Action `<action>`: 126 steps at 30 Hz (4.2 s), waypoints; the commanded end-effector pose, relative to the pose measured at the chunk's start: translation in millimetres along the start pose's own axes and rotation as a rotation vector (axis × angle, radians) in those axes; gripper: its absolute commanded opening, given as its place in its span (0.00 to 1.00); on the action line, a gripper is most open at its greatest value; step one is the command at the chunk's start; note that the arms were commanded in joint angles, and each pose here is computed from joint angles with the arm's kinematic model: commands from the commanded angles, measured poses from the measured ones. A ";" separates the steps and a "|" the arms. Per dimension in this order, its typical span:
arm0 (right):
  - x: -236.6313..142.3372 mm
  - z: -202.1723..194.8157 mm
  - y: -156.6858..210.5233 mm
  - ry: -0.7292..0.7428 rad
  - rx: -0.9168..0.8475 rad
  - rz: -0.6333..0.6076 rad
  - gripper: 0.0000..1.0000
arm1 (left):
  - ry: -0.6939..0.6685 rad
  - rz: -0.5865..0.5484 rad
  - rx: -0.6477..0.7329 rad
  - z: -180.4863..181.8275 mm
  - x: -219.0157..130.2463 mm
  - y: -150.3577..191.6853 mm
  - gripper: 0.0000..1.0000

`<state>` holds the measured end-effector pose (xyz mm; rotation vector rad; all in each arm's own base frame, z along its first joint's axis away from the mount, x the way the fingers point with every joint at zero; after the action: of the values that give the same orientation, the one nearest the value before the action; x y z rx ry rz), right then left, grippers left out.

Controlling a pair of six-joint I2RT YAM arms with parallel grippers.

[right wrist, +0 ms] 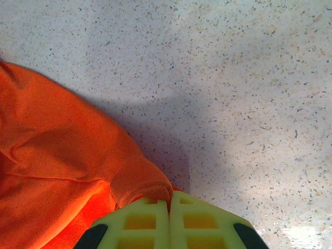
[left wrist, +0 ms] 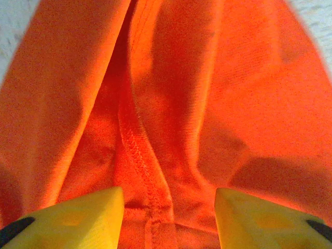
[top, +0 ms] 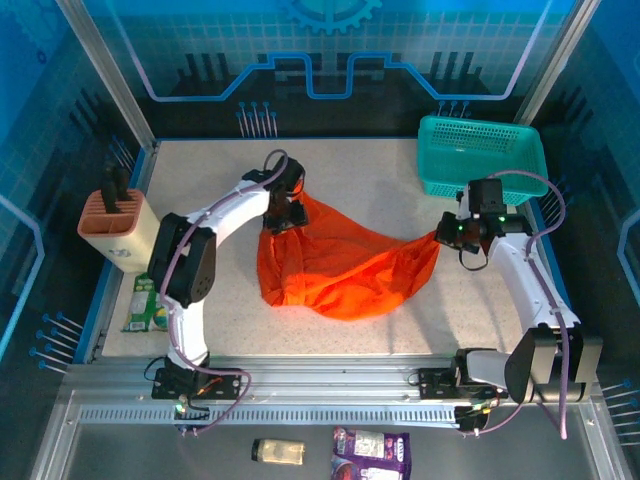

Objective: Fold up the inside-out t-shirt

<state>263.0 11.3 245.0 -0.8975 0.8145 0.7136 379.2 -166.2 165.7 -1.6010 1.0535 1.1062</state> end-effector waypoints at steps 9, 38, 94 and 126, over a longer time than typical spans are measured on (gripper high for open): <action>-7.2 7.2 -1.7 -0.016 -0.020 -0.019 0.00 | -0.205 0.090 0.034 -0.7 34.9 16.5 0.48; -19.1 11.2 -1.0 -0.011 -0.030 -0.042 0.00 | -0.178 0.057 0.100 -3.3 -7.3 27.0 0.23; 14.4 -4.0 16.1 0.046 -0.026 0.123 0.31 | 0.487 -0.114 -0.247 125.2 -62.1 -3.9 0.00; -44.5 93.7 -71.9 -0.187 -0.216 -0.085 0.00 | 0.576 -0.373 -0.131 95.4 -181.3 -74.6 0.00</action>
<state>334.4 66.9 278.3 -0.9279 0.6438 0.9437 375.8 -33.9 286.6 -2.1897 1.0438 0.6191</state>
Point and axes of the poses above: each hand's point on the last joint's axis, 136 mm out from that joint toward the fingers, its own x axis out along the fingers, its own z axis along the line the jaws close on, y = z × x, the point moved 10 cm from there along -x, back along the fingers, and after that the axes turned 5 degrees about x, right-handed, at the moved point
